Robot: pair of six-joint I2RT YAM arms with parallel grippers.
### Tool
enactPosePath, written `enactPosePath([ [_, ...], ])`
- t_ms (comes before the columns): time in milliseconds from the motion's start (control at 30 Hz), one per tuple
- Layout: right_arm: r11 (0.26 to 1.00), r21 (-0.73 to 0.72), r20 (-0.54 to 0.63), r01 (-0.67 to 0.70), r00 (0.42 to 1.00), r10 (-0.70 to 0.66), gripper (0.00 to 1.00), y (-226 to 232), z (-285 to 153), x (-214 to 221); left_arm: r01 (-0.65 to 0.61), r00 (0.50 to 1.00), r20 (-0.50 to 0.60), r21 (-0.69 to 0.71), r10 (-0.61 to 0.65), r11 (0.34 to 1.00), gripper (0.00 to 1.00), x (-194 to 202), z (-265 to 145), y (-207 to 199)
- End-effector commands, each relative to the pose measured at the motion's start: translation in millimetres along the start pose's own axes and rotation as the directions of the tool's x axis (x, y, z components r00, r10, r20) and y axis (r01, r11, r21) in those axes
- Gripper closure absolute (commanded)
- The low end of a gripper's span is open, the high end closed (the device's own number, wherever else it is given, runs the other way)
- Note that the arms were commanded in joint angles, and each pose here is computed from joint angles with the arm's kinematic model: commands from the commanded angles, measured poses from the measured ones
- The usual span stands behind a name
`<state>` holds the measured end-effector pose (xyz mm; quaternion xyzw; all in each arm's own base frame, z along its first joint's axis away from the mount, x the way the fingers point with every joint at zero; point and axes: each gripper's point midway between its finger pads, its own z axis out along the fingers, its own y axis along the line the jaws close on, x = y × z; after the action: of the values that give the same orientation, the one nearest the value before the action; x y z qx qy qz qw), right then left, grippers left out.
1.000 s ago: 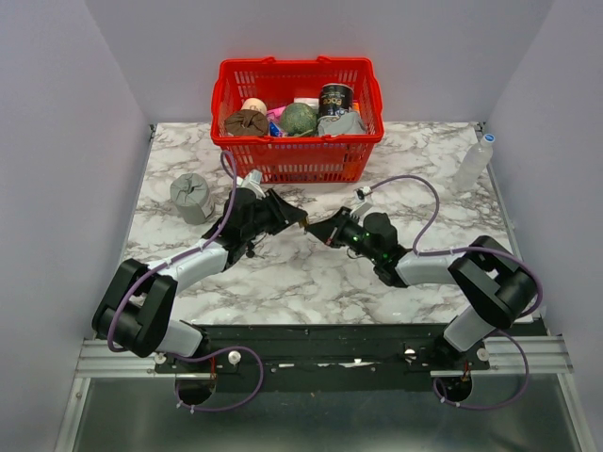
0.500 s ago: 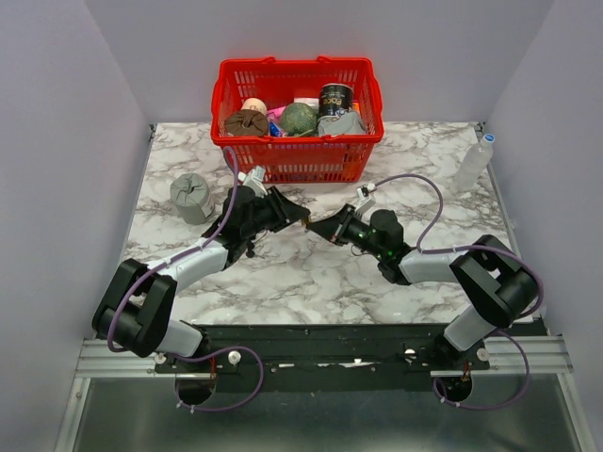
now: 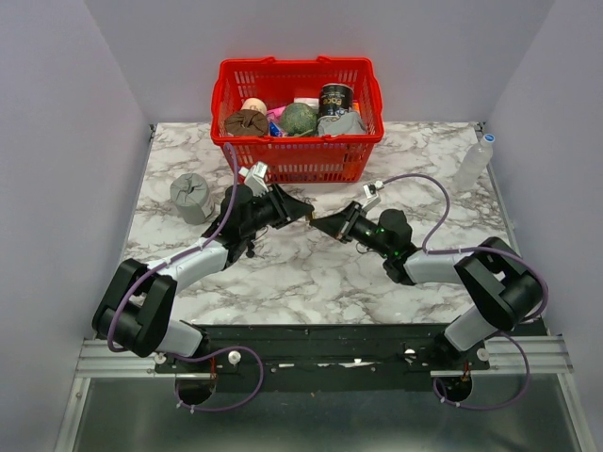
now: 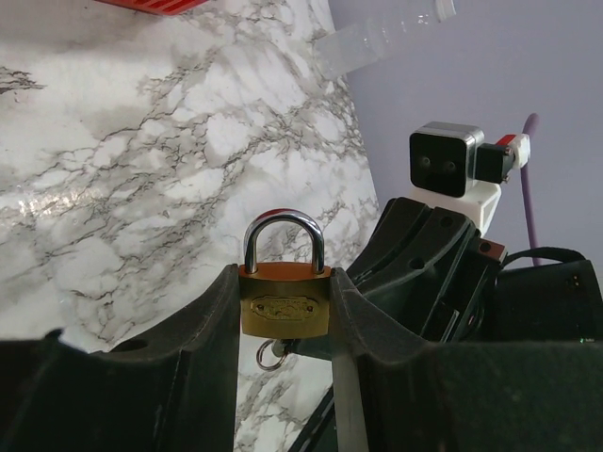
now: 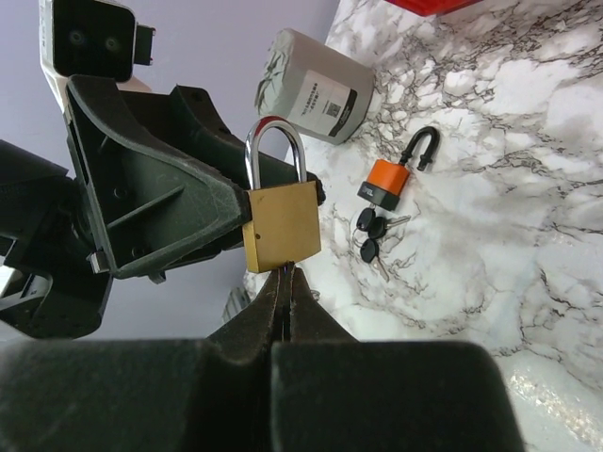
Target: Unlock with the key
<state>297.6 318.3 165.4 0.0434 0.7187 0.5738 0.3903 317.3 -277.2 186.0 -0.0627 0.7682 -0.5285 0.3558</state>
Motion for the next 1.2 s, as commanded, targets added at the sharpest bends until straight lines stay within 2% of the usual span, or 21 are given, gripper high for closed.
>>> enactPosePath([
  [0,1.0,-0.021,0.112,0.0,0.994,0.003,0.99,6.0,-1.3,-30.6,-0.002,0.986,-0.16,0.209,0.036,0.978,1.0,30.8,-10.3,-50.0],
  [433,0.999,-0.041,0.118,-0.015,0.993,0.02,0.99,6.3,-5.4,-36.6,-0.023,0.981,-0.179,0.281,0.076,0.959,1.0,38.6,-12.2,-67.3],
  [667,0.999,-0.008,0.094,0.049,0.994,-0.048,0.99,4.4,-2.2,-32.8,-0.078,0.982,-0.162,0.131,0.099,0.988,1.0,35.1,-8.5,-42.0],
  [833,0.994,0.041,0.075,0.097,0.992,-0.1,0.9,-3.4,0.7,-24.5,-0.108,0.985,-0.134,0.04,0.112,0.993,1.0,28.6,-9.6,-28.3],
  [1167,0.986,0.038,0.044,0.161,0.986,-0.163,0.76,5.5,7.0,-15.2,-0.103,0.984,-0.147,0.012,0.104,0.995,1.0,31.1,-8.7,-21.3],
])
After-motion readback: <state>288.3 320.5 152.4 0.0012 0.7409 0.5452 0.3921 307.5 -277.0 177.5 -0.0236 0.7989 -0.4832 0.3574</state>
